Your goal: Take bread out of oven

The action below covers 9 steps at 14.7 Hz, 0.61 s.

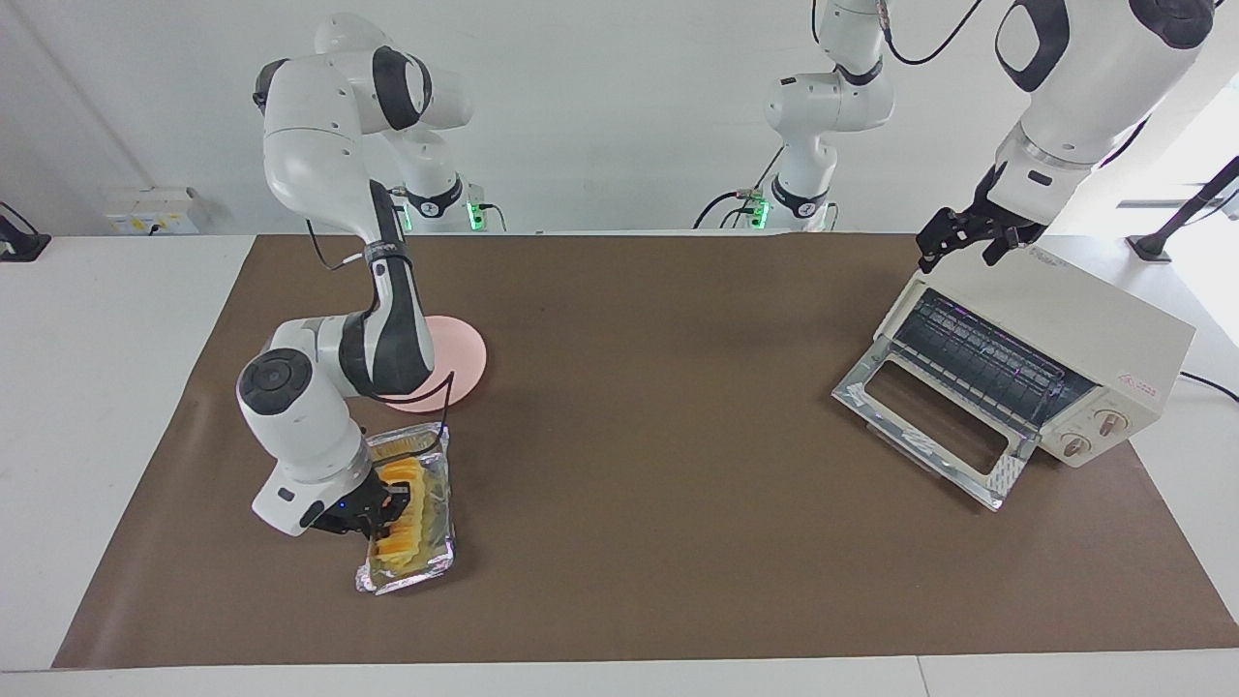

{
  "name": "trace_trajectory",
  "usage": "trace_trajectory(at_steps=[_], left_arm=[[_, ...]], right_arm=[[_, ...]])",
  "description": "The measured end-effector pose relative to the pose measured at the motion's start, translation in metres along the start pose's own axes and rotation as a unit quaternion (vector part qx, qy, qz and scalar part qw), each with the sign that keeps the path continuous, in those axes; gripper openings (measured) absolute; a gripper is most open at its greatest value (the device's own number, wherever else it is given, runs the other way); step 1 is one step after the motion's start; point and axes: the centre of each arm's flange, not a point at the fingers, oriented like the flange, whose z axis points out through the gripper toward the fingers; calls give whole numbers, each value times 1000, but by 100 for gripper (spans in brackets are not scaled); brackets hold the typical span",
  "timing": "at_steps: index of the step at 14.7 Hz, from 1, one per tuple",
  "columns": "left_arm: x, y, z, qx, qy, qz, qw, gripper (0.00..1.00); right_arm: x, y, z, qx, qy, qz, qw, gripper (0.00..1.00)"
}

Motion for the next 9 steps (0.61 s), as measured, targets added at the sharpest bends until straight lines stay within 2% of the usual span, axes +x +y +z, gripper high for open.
trace_trajectory(at_steps=[2, 5, 9], left_arm=[[0, 0, 0, 0, 0, 0, 1000, 100], [0, 0, 0, 0, 0, 0, 1000, 100], [0, 0, 0, 0, 0, 0, 1000, 100]], right_arm=[[-2, -12, -20, 0, -3, -8, 1000, 73], [2, -37, -29, 0, 3, -7, 1000, 100], [-1, -47, -9, -2, 10, -8, 1000, 100]])
